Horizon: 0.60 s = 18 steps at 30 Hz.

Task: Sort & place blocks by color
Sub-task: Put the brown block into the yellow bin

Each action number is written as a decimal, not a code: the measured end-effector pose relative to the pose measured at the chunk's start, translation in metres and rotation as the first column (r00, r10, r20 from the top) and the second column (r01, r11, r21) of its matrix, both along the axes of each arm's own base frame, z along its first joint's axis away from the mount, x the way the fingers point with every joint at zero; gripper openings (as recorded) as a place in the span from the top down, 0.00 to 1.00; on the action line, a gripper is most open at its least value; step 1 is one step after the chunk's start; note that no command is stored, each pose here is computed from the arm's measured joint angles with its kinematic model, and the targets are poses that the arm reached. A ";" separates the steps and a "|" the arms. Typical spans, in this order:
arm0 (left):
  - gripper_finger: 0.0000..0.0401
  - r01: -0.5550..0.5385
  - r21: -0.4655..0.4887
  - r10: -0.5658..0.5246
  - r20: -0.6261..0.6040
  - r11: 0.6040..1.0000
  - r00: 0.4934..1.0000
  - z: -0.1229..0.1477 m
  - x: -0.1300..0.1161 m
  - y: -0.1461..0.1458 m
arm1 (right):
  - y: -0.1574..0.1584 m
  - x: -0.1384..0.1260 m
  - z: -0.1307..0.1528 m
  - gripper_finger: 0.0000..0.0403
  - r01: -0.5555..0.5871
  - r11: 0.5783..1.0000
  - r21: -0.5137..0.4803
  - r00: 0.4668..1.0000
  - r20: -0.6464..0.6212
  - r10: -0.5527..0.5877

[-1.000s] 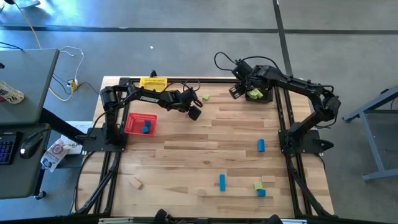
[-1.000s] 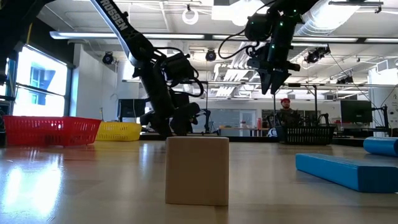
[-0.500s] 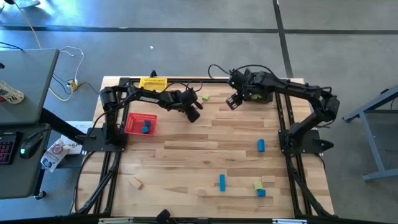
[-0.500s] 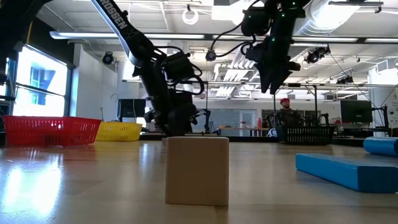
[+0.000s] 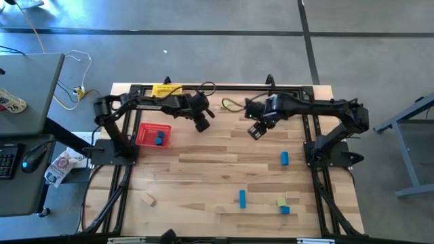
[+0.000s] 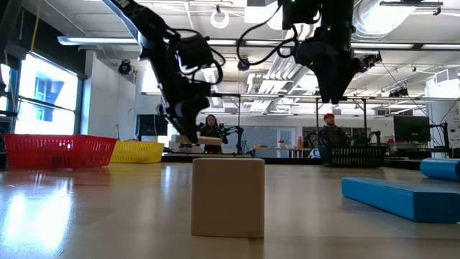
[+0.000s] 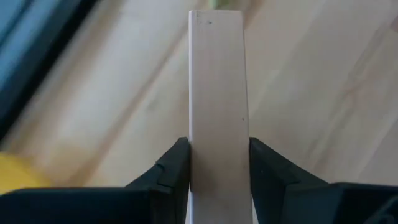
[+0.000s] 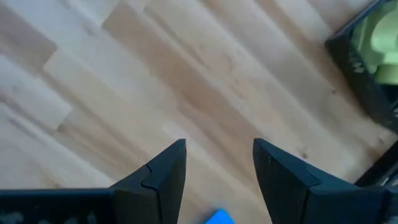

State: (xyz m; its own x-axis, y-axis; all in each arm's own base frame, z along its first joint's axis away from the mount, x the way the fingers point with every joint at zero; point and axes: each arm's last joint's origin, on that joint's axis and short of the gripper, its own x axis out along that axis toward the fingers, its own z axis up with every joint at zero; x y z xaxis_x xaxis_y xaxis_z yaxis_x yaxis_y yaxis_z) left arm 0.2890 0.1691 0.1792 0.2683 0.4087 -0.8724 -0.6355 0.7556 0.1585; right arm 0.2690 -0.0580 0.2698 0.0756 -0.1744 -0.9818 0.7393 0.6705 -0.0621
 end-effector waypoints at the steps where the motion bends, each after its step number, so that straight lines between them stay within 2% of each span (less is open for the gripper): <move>1: 0.75 -0.004 0.020 0.004 -0.018 1.000 1.000 0.005 -0.003 -0.001 | 0.005 0.000 0.000 0.57 -0.008 1.000 -0.001 1.000 -0.008 0.008; 10: 0.75 -0.113 0.141 0.121 -0.056 0.984 0.991 0.048 -0.043 0.009 | 0.042 -0.007 0.000 0.57 0.028 0.997 -0.078 0.994 -0.103 -0.036; 18: 0.75 -0.292 0.114 0.303 -0.098 0.950 0.948 0.057 -0.090 0.040 | 0.068 -0.018 0.002 0.57 0.101 0.979 -0.174 0.980 -0.151 -0.128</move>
State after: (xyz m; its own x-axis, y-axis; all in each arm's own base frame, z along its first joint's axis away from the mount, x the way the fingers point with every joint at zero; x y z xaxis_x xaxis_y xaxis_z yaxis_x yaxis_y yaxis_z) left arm 0.1994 0.2094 0.2366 0.0239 0.5385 -0.8423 -0.8029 0.5123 0.3048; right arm 0.2507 0.0105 0.2714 -0.1111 -0.3332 -0.9363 0.7818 0.5523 -0.2893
